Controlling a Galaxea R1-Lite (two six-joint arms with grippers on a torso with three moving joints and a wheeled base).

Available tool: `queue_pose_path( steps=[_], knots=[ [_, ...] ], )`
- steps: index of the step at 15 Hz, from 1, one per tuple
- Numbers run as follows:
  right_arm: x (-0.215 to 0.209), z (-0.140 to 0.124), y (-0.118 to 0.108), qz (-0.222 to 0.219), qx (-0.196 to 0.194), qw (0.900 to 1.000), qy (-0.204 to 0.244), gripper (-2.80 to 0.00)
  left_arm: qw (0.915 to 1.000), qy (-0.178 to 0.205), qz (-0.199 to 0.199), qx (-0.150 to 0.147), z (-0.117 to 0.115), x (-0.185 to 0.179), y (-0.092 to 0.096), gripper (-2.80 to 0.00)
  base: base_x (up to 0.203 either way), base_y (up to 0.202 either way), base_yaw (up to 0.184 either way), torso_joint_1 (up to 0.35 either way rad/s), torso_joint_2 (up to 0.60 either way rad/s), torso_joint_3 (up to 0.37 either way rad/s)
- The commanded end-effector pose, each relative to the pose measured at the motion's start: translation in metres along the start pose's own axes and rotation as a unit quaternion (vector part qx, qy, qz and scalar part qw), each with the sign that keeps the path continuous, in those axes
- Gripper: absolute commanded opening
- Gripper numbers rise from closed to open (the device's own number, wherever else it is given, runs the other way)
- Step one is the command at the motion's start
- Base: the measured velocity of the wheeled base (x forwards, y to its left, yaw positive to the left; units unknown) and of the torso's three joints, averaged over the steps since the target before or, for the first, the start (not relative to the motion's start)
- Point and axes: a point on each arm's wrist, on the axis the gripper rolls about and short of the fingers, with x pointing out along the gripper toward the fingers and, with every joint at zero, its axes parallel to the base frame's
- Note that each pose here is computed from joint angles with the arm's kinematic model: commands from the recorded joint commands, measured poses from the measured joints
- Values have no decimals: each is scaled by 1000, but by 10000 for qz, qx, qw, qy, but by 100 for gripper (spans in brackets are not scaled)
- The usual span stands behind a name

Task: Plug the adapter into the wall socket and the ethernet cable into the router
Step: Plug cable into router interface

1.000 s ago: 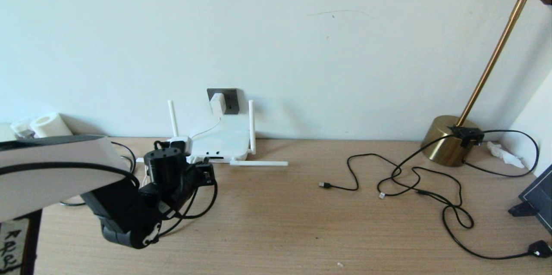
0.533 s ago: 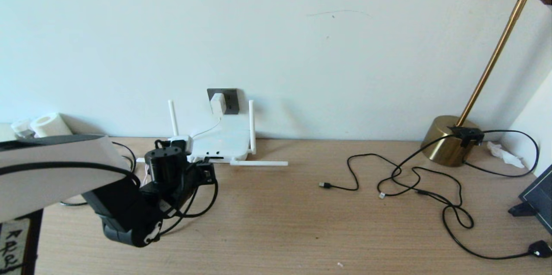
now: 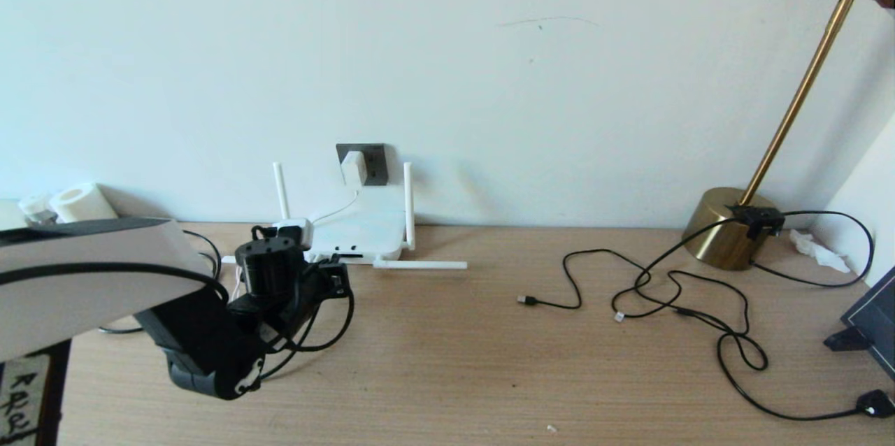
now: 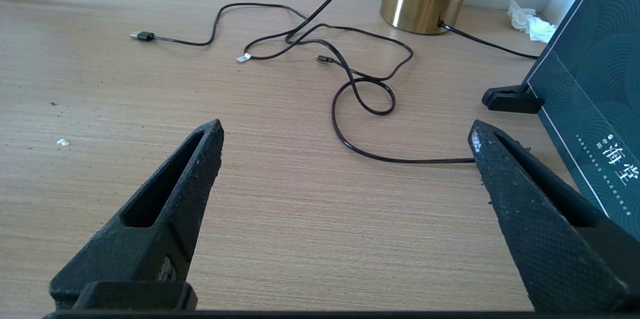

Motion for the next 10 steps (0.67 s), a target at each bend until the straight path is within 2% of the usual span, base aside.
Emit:
queue_pose_path(
  steps=[1, 10],
  knots=[
    [0, 0, 0, 4, -1, 10000, 2, 0, 10000, -25, 2, -13, 0, 0, 0, -280, 0, 0, 0, 0, 0, 0],
    [0, 0, 0, 4, -1, 10000, 2, 0, 10000, 38, 2, 8, -5, 2, -1, -280, 0, 0, 0, 0, 0, 0]
  ],
)
